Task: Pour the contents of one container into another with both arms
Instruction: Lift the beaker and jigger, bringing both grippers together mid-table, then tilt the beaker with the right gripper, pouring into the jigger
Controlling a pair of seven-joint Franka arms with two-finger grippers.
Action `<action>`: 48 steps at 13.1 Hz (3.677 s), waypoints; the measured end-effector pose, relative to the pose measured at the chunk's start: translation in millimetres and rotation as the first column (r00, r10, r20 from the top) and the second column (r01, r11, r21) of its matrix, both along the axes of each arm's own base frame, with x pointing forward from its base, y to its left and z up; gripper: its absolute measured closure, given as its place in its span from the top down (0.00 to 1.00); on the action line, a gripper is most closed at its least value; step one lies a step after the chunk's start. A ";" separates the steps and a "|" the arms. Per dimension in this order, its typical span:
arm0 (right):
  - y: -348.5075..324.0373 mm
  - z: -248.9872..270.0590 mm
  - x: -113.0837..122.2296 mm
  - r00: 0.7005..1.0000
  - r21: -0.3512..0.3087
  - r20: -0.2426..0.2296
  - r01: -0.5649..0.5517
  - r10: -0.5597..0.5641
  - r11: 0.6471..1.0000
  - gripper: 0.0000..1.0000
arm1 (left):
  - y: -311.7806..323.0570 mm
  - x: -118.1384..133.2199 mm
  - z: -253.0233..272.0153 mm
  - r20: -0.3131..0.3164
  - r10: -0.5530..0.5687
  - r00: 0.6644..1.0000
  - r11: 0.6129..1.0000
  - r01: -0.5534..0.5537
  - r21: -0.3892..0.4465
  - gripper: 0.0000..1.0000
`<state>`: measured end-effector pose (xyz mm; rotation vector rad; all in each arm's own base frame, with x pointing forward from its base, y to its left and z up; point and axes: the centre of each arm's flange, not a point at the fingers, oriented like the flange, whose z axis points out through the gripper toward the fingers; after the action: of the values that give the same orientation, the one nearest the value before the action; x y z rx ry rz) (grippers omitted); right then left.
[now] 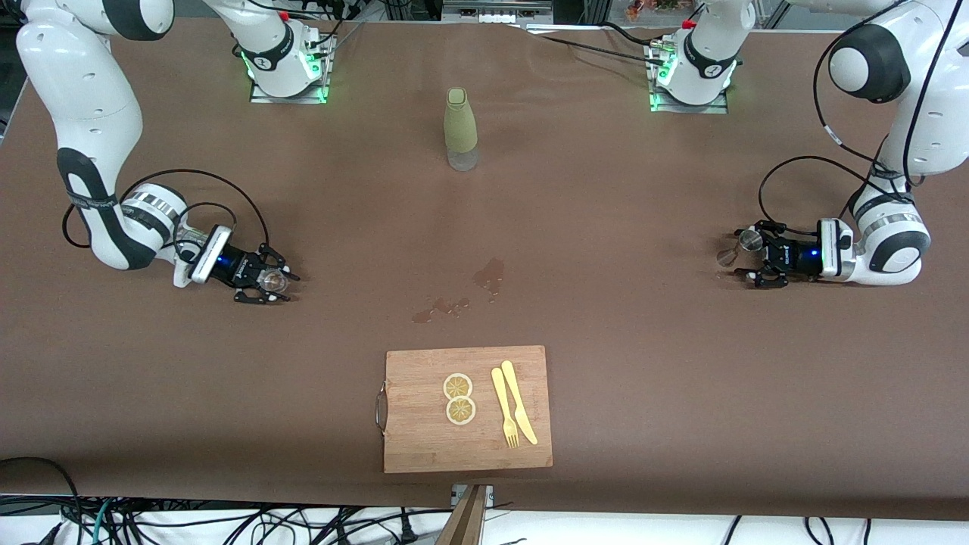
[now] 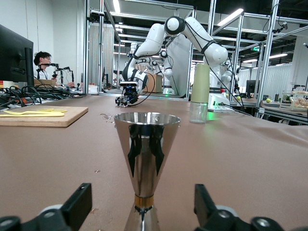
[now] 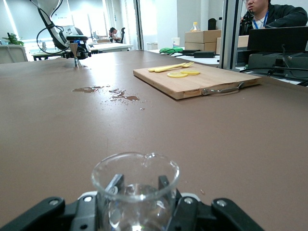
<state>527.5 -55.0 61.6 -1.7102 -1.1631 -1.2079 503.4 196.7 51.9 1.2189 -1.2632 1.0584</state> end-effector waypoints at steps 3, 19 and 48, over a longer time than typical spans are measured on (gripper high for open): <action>0.9 2.3 3.8 1.000 0.011 0.007 -0.004 0.004 1.000 0.18 | 0.5 -1.1 -0.6 -0.003 -0.004 1.000 1.000 0.004 0.002 0.82; 244.4 131.9 122.2 0.936 0.158 -0.105 -0.317 0.335 0.935 0.16 | 1.5 -1.5 -1.6 0.014 -0.010 1.000 1.000 0.010 -0.011 0.21; 496.2 215.7 81.3 0.885 -0.266 -0.296 -0.437 0.358 0.860 0.16 | -460.4 106.6 26.5 -0.077 -0.028 0.997 0.999 0.030 0.026 0.21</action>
<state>608.8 441.2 277.3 -1.6724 -1.5360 -0.5589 610.0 -263.7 78.4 1.2461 -1.2359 0.9678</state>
